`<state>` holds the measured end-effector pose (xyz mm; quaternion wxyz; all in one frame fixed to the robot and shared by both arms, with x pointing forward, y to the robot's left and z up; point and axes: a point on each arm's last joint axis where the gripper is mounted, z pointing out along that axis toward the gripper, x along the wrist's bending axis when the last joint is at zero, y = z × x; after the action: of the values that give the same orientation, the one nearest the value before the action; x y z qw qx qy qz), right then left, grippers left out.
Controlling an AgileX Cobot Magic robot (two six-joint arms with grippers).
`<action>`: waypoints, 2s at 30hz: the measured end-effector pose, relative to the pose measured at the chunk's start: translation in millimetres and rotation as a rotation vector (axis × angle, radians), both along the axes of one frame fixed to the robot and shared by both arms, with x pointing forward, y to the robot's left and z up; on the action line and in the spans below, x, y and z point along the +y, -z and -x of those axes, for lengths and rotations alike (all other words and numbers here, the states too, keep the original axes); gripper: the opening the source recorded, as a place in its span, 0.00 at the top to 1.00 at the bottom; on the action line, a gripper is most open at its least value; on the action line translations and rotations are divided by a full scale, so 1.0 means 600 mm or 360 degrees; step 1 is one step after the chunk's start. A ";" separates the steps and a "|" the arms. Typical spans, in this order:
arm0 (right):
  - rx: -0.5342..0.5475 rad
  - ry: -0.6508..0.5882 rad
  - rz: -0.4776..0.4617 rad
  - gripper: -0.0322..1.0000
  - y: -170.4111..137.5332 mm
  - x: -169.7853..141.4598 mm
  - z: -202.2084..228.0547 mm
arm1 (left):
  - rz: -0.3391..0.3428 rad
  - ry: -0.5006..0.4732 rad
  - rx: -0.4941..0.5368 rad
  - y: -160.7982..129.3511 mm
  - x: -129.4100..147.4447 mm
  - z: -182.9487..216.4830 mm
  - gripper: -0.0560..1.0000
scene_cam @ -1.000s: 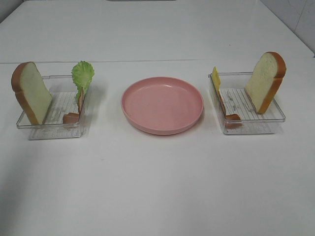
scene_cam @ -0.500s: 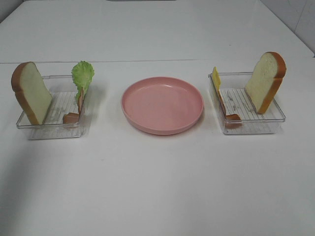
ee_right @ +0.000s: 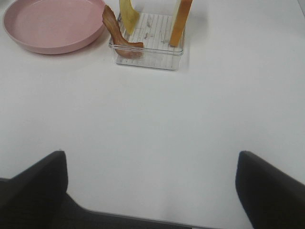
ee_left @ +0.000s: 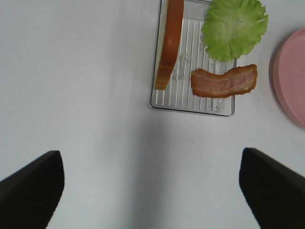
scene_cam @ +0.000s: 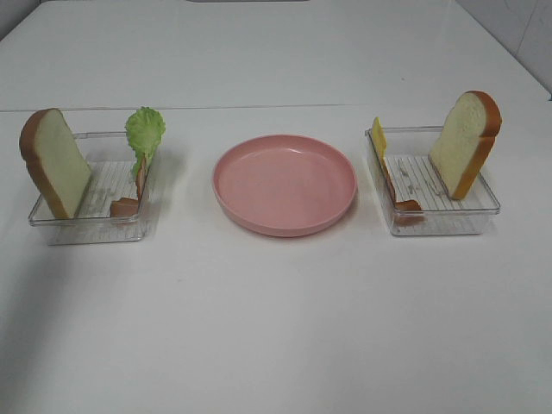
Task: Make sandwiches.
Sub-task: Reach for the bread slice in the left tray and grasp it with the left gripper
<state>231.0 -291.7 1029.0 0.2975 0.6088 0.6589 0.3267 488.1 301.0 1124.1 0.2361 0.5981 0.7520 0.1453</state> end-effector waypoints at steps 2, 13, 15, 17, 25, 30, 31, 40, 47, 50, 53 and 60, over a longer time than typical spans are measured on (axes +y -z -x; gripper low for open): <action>0.0000 0.0000 0.0000 0.07 0.000 0.000 0.000 | 0.0018 0.0000 0.0020 0.006 -0.001 -0.005 0.09; 0.0000 0.0000 0.0000 0.07 0.000 0.000 0.000 | 0.0064 -0.0021 0.0044 0.048 -0.002 -0.067 0.09; 0.0000 0.0000 0.0000 0.07 0.000 0.000 0.000 | 0.0063 -0.0021 0.0076 0.058 -0.002 -0.088 0.09; 0.0000 0.0000 0.0000 0.07 0.000 0.000 0.000 | 0.0064 -0.0021 0.0090 0.064 -0.001 -0.107 0.09; 0.0000 0.0000 0.0000 0.07 0.000 0.000 0.000 | 0.0064 -0.0012 0.0124 0.088 0.001 -0.186 0.09; 0.0000 0.0000 0.0000 0.07 0.000 0.000 0.000 | 0.0068 0.0003 0.0162 0.111 0.001 -0.230 0.09; 0.0000 0.0000 0.0000 0.07 0.000 0.000 0.000 | 0.0069 0.0003 0.0174 0.118 0.001 -0.239 0.09; 0.0000 0.0000 0.0000 0.07 0.000 0.000 0.000 | 0.0128 0.0032 0.0305 0.193 -0.004 -0.296 0.09; 0.0000 0.0000 0.0000 0.07 0.000 0.000 0.000 | 0.0173 0.0061 0.0430 0.264 -0.008 -0.324 0.09; 0.0000 0.0000 0.0000 0.07 0.000 0.000 0.000 | 0.0174 0.0060 0.0446 0.272 -0.008 -0.325 0.10; 0.0000 0.0000 0.0000 0.07 0.000 0.000 0.000 | 0.0176 0.0058 0.0491 0.292 -0.007 -0.328 0.21; 0.0000 0.0000 0.0000 0.07 0.000 0.000 0.000 | 0.0168 0.0045 0.0410 0.288 -0.006 -0.335 0.67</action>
<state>231.0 -291.7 1029.0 0.2975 0.6088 0.6589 0.3267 689.1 297.3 951.6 0.1709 0.6092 0.7740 0.0242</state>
